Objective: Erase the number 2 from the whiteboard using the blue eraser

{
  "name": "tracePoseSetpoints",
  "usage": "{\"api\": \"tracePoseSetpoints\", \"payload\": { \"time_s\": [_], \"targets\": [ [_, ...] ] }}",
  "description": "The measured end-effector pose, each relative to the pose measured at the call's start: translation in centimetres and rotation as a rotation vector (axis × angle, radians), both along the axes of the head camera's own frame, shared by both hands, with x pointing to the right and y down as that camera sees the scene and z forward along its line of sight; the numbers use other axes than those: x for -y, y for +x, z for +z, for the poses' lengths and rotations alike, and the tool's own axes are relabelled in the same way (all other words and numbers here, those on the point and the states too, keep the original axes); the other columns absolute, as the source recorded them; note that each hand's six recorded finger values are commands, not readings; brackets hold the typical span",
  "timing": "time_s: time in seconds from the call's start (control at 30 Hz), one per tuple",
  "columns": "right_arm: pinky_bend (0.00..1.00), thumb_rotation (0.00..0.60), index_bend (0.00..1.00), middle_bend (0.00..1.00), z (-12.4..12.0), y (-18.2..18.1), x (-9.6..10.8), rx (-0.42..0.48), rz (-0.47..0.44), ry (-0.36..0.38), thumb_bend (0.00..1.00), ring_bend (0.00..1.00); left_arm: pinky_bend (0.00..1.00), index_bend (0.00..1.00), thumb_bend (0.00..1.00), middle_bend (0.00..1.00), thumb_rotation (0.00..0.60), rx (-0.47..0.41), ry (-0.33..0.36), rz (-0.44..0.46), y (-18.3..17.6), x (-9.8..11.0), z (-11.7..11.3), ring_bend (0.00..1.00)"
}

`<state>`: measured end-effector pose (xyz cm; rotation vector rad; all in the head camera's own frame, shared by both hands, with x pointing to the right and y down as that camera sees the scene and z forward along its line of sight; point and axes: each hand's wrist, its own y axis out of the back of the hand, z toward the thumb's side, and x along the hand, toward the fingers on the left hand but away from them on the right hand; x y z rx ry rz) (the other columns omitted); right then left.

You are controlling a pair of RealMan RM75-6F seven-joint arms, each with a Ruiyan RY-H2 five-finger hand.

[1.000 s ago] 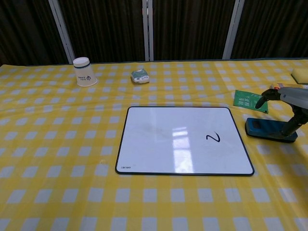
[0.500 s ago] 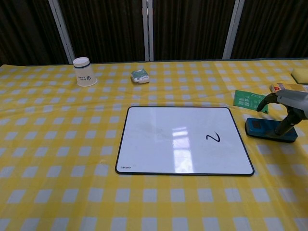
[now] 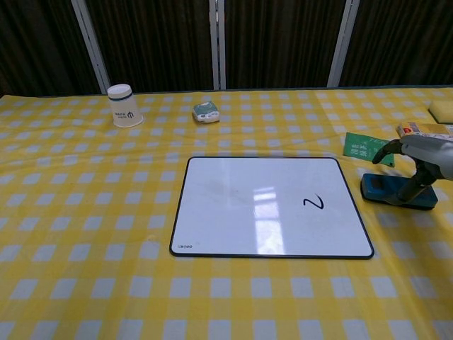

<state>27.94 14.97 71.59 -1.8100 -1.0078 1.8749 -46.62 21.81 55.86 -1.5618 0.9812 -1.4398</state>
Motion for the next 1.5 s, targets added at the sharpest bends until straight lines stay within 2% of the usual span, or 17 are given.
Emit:
{"api": "tracePoseSetpoints", "payload": {
  "time_s": [0.37,0.47,0.57,0.63,0.7,0.77,0.9,0.97,1.17,1.33,1.5],
  "targets": [
    [0.0,0.6,0.32,0.03,1.1,0.1,-0.3,0.011,-0.002,0.011,0.24,0.0,0.0,0.02,0.25,0.0,0.6,-0.009,-0.007,-0.004,0.0,0.0,0.1,0.0],
    [0.01,0.6,0.38,0.08,1.2,0.1,-0.3,0.009,-0.004,0.017,0.25,0.0,0.0,0.02,0.25,0.0,0.6,-0.01,-0.008,-0.003,0.0,0.0,0.1,0.0],
    [0.08,0.6,0.48,0.17,1.2,0.2,-0.2,0.002,-0.006,0.035,0.28,0.01,0.0,0.02,0.25,0.0,0.6,-0.013,-0.008,-0.002,0.0,0.0,0.1,0.0],
    [0.19,0.6,0.57,0.28,1.2,0.2,-0.1,0.0,-0.005,0.051,0.29,0.1,0.0,0.02,0.25,0.0,0.6,-0.016,-0.007,-0.003,0.0,0.0,0.0,0.0],
    [0.37,0.6,0.66,0.43,1.0,0.1,0.1,0.01,0.002,0.078,0.3,0.26,0.0,0.03,0.25,0.0,0.6,-0.02,-0.005,-0.004,0.0,0.0,-0.1,0.0],
    [0.48,0.6,0.71,0.51,0.8,0.0,0.3,0.031,0.011,0.111,0.31,0.37,0.0,0.03,0.25,0.0,0.6,-0.022,-0.003,-0.005,0.0,0.0,-0.1,0.0],
    [0.63,0.6,0.79,0.63,0.0,-0.5,0.8,0.073,0.012,0.178,0.34,0.55,0.0,0.04,0.25,0.0,0.6,-0.028,-0.002,-0.006,0.0,-0.1,-0.2,0.0],
    [0.69,0.6,0.82,0.67,-0.6,-0.8,1.1,0.097,0.008,0.213,0.35,0.61,0.0,0.04,0.25,0.0,0.6,-0.03,-0.002,-0.006,0.0,-0.1,-0.2,0.0],
    [0.72,0.6,0.85,0.7,-2.2,-2.5,1.3,0.186,0.008,0.274,0.35,0.65,0.0,0.05,0.25,0.0,0.6,-0.032,0.006,-0.006,0.1,0.0,-0.2,0.0],
    [0.72,0.6,0.85,0.7,-3.3,-4.8,1.2,0.276,0.015,0.291,0.35,0.65,0.0,0.05,0.25,0.0,0.6,-0.035,0.011,-0.004,0.2,0.0,-0.3,0.0],
    [0.72,0.6,0.85,0.71,-3.3,-7.4,0.8,0.344,0.03,0.287,0.35,0.65,0.0,0.05,0.25,0.0,0.6,-0.026,0.01,-0.006,0.0,0.0,-0.2,0.0]
  ]
}}
